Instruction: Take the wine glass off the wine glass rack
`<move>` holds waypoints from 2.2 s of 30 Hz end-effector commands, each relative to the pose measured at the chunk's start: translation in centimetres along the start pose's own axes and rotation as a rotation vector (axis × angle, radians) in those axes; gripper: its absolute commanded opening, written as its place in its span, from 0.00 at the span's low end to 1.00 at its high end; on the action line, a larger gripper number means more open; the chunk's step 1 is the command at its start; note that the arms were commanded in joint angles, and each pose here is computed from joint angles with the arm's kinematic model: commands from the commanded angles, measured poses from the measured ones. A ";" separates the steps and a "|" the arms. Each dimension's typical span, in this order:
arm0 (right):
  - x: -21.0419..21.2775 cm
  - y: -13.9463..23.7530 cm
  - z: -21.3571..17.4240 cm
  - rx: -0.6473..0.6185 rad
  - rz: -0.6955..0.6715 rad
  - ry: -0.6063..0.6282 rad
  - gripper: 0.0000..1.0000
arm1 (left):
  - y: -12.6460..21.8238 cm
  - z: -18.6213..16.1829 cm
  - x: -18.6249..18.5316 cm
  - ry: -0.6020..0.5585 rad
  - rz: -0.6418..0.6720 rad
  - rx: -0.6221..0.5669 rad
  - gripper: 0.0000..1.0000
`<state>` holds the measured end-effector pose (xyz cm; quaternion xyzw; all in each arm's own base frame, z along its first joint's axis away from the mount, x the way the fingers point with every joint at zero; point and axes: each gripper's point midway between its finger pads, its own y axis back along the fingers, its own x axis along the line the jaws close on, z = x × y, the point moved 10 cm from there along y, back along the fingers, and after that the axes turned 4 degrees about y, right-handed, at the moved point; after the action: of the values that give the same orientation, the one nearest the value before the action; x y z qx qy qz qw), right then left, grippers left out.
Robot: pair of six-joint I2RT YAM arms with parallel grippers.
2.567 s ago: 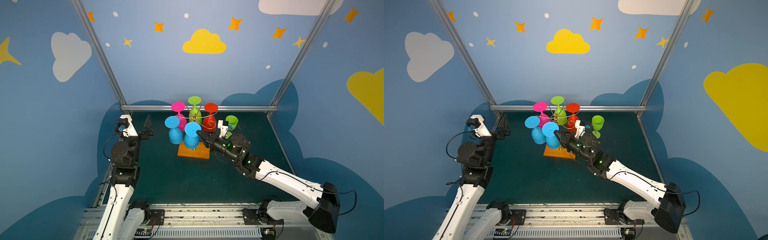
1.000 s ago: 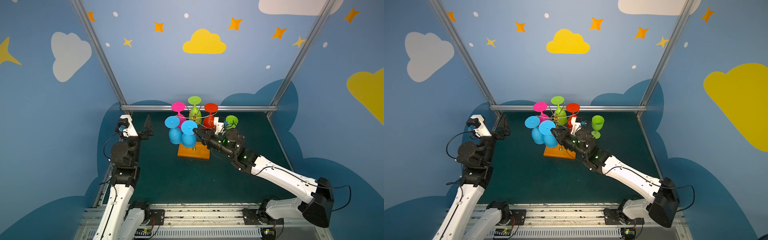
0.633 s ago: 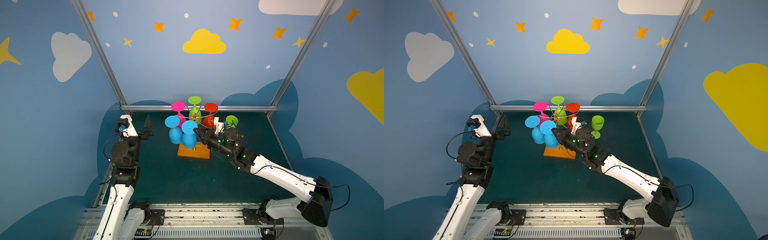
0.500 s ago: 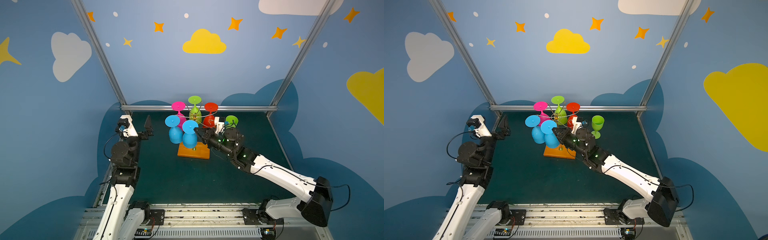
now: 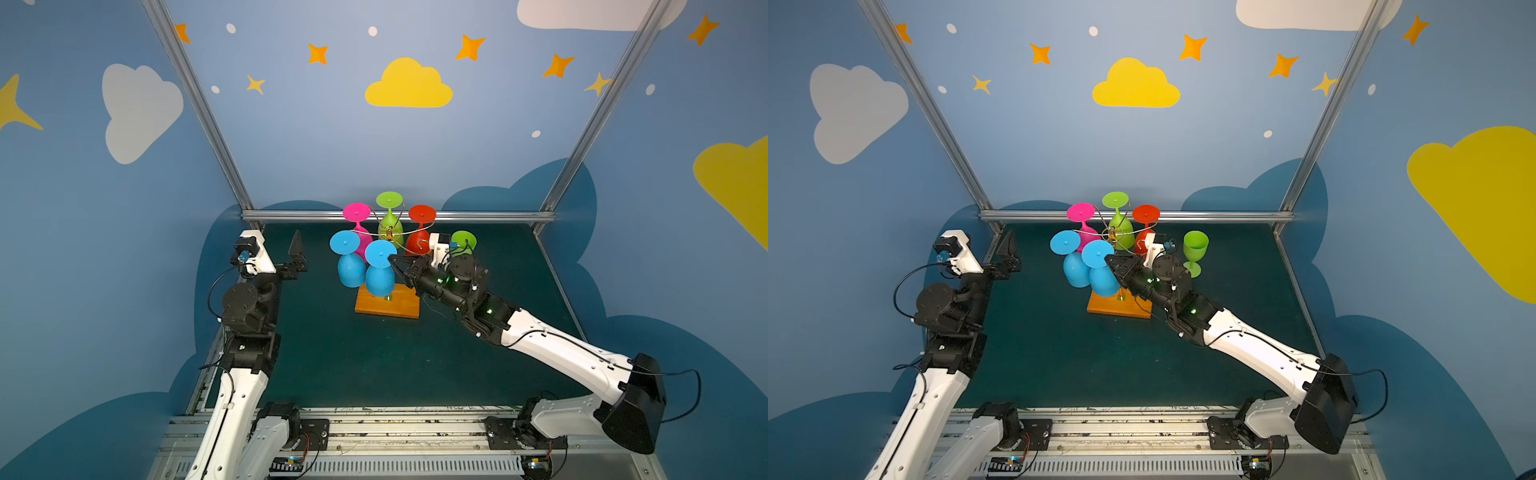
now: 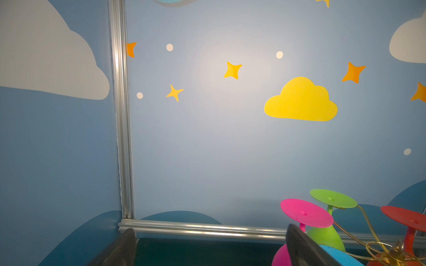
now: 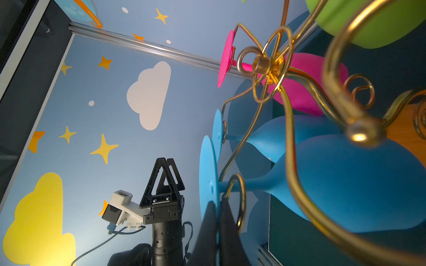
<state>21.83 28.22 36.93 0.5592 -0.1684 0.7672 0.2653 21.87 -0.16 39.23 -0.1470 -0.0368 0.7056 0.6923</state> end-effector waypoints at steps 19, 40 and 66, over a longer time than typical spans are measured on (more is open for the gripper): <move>3.4 2.8 0.9 -0.058 0.070 0.084 0.00 | 0.2 0.3 0.0 -0.005 0.005 -0.023 0.99; 2.9 1.1 1.2 -0.073 0.045 0.104 0.00 | 0.1 0.2 0.0 -0.007 0.008 -0.019 0.99; 2.3 3.1 0.2 -0.056 0.032 0.081 0.00 | 0.1 0.2 0.1 -0.007 0.010 -0.020 0.99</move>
<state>19.75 27.04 38.45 0.5328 -0.1553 0.7866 0.2709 21.86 -0.08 39.23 -0.1477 -0.0368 0.7093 0.6883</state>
